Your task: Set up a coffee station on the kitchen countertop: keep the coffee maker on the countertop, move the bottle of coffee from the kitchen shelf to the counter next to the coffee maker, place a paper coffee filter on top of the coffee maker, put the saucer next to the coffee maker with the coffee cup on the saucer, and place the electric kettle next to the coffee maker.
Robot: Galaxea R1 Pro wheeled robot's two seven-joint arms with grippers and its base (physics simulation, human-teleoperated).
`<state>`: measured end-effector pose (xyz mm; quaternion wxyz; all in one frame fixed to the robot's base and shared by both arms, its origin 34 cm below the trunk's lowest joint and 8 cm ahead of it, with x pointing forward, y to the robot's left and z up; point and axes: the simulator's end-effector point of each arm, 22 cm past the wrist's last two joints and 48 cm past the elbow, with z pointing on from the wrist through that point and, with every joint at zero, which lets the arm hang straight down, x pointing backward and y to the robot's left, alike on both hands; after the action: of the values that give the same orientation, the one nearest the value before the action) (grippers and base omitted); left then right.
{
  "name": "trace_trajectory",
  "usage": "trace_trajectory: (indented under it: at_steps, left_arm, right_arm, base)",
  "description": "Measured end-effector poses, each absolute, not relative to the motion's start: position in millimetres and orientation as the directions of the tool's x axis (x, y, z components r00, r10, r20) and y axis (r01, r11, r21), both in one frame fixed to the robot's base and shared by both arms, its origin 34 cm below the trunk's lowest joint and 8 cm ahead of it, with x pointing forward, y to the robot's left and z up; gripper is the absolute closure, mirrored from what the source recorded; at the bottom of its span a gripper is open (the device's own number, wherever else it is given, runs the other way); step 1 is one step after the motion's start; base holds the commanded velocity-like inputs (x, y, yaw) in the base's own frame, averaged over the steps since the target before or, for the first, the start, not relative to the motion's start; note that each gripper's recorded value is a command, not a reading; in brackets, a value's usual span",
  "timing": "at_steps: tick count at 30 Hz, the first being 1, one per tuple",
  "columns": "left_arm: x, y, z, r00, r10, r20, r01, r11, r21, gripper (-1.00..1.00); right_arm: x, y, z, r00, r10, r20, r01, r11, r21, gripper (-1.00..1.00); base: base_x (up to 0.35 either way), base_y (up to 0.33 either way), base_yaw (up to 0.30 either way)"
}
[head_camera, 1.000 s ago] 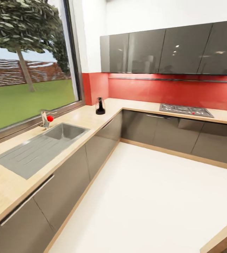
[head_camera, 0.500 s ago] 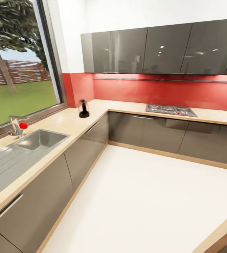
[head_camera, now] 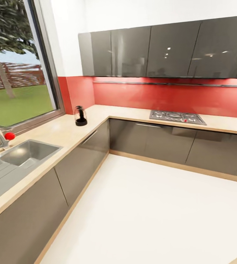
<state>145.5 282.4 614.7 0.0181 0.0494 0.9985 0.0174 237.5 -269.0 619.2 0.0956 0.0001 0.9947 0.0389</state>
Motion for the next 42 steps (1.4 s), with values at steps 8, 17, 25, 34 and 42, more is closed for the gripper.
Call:
trace_trajectory:
  at_steps: [8,17,25,34,42]
  left_arm:
    - [145.6,282.7,614.7,-0.995,0.098,-0.035,0.097,0.995,0.037,-1.0]
    - [145.6,282.7,614.7,-0.995,0.098,-0.035,0.097,0.995,0.037,-1.0]
    - [146.1,281.3,614.7,-0.995,0.098,-0.036,0.097,0.995,0.035,-1.0]
    - [146.2,280.6,614.6,-0.995,0.098,-0.036,0.096,0.995,0.035,-1.0]
    - [145.9,280.3,614.6,-0.995,0.098,-0.036,0.097,0.995,0.034,-1.0]
  right_arm:
    - [237.3,-269.4,619.2,-0.982,0.008,-0.19,-0.006,0.997,0.077,-1.0]
    - [237.2,-274.2,619.3,-0.982,0.007,-0.19,-0.007,0.997,0.071,-1.0]
    - [237.1,-274.8,619.4,-0.982,0.007,-0.19,-0.007,0.998,0.07,-1.0]
    - [237.3,-274.8,619.4,-0.982,0.007,-0.19,-0.007,0.998,0.07,-1.0]
    - [237.0,-274.9,619.4,-0.982,0.007,-0.189,-0.006,0.998,0.07,-1.0]
  base:
    - [0.3,-0.172,0.0]
    - [0.311,-0.11,0.0]
    - [0.336,0.069,0.0]
    - [0.337,0.026,0.0]
    - [0.337,0.089,0.0]
